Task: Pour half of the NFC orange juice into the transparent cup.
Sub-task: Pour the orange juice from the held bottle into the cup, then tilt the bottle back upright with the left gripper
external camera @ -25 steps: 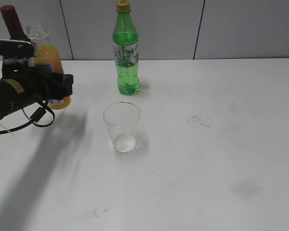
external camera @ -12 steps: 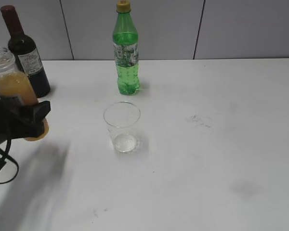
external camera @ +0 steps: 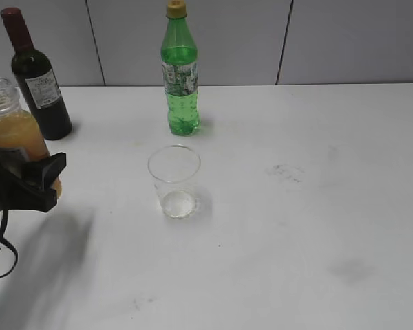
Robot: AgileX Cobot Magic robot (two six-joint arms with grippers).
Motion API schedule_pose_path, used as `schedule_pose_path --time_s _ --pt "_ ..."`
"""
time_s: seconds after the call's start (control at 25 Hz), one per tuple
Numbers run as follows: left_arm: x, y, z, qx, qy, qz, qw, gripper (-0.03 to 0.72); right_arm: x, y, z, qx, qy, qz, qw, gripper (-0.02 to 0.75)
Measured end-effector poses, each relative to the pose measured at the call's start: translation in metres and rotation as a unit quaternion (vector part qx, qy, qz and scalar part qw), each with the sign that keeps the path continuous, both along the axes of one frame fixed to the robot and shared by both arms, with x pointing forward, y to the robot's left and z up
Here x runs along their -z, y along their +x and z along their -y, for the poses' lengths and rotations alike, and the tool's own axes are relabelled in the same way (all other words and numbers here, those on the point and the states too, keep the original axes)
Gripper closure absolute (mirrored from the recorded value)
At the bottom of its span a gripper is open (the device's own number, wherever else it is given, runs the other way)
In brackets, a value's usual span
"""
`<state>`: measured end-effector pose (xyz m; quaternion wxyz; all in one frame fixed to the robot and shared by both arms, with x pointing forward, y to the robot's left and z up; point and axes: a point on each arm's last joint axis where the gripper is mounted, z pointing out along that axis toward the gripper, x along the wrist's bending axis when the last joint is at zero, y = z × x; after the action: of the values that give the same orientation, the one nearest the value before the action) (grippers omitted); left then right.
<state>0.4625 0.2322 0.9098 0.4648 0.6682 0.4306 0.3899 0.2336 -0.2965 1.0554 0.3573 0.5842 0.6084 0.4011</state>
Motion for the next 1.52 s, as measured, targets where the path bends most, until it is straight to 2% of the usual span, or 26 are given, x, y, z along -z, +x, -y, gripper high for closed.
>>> schedule_pose_path --time_s 0.24,0.4,0.56,0.8,1.0,1.32,1.52 --pt "0.000 0.000 -0.001 0.003 0.037 0.011 0.999 0.217 0.000 0.000 0.000 0.000 0.000 0.000 1.000 0.168" --pt "0.001 0.000 -0.002 0.007 0.073 0.016 0.997 0.217 0.000 0.000 0.000 0.000 0.000 0.000 1.000 0.168" --pt "0.005 0.007 -0.001 0.020 0.114 -0.015 0.993 0.217 0.000 0.000 0.000 0.000 0.000 0.000 1.000 0.168" --pt "0.001 0.017 0.006 0.036 0.140 -0.009 0.989 0.217 0.000 0.000 0.000 0.000 0.000 0.000 1.000 0.168" --pt "0.003 0.021 0.020 0.056 0.178 -0.037 0.982 0.217 0.000 0.000 0.000 0.000 0.000 0.000 1.000 0.168" --pt "-0.013 0.031 0.039 0.079 0.217 -0.029 0.973 0.217 0.000 0.000 0.000 0.000 0.000 0.000 1.000 0.168" --pt "-0.021 0.034 0.048 0.080 0.272 -0.016 0.959 0.217 0.000 0.000 0.000 0.000 0.000 0.000 1.000 0.168"
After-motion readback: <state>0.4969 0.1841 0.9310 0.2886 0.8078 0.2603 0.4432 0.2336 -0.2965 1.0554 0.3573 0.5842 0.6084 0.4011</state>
